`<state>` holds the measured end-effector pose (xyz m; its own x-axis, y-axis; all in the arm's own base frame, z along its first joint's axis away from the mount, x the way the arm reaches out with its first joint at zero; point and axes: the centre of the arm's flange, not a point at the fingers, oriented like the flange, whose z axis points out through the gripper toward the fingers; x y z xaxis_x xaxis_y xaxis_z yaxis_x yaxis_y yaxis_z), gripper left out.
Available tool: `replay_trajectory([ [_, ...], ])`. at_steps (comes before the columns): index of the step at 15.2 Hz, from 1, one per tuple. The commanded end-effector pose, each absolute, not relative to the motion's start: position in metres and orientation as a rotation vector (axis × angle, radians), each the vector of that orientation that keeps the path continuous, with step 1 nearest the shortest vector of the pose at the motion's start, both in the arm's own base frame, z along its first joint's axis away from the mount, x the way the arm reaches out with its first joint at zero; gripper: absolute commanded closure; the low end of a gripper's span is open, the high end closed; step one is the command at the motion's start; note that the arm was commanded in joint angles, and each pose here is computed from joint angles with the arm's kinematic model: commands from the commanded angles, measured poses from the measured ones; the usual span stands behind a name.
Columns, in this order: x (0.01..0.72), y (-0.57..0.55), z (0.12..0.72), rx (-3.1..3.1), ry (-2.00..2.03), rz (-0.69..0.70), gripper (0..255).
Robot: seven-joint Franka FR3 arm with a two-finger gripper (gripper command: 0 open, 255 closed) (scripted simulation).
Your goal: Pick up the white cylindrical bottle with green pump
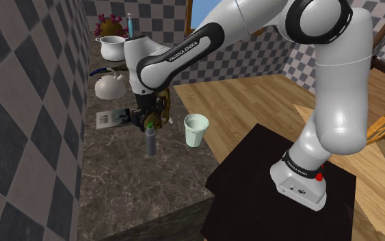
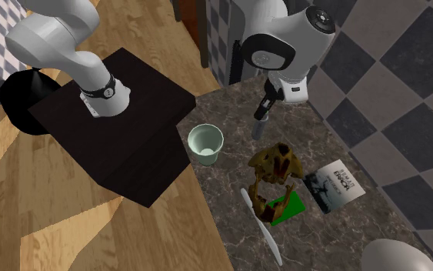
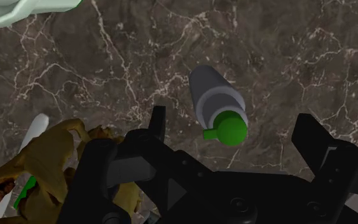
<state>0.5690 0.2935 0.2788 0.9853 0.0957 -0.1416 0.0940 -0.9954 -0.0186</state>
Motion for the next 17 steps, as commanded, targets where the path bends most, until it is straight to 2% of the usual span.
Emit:
replay_trajectory([
  [1, 0.569, 0.294, 0.269, -3.118, -0.149, 0.222, 0],
  [5, 0.569, 0.294, 0.255, -3.118, -0.149, 0.222, 0],
  [6, 0.569, 0.294, 0.255, -3.118, -0.149, 0.223, 255],
  [17, 0.569, 0.294, 0.266, -3.118, -0.149, 0.222, 255],
])
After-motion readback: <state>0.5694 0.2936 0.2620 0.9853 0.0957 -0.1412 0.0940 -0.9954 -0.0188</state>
